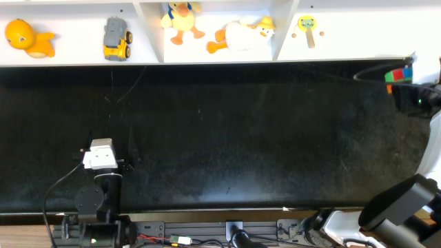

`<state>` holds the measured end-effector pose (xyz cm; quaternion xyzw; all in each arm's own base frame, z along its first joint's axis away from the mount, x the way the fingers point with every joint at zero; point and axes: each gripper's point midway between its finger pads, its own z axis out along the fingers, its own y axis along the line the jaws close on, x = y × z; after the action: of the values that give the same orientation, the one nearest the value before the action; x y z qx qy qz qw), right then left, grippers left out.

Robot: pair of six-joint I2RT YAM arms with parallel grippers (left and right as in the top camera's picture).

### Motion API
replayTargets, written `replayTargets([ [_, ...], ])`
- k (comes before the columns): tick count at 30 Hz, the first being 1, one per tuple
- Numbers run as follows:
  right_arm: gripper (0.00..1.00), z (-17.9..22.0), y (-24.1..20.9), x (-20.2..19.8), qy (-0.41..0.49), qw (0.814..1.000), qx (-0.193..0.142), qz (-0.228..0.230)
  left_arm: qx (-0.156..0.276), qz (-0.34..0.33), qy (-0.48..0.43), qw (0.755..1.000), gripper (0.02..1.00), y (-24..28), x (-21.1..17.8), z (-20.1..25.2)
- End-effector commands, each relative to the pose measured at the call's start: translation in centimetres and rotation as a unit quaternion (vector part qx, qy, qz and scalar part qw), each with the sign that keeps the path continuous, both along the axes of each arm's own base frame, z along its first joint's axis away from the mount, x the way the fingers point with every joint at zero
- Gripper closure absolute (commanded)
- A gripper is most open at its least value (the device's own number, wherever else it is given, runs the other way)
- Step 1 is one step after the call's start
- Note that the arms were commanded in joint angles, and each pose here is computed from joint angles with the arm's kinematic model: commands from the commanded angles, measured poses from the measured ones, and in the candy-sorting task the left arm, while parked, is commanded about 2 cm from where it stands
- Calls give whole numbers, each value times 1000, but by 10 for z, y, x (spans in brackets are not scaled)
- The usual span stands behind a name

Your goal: Store Toys

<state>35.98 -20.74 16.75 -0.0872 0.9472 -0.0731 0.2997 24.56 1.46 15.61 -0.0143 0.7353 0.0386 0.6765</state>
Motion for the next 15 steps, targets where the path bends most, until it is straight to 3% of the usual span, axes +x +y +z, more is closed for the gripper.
replayTargets([
  [1, 669, 40, 6, 23, -44, 999, -9, 7, 8, -3, -2, 1000, 20, -1, 0, 1],
  [15, 678, 32, 17, 96, -34, 999, 20, 30, 8, -3, -2, 1000, 20, -1, 0, 1],
])
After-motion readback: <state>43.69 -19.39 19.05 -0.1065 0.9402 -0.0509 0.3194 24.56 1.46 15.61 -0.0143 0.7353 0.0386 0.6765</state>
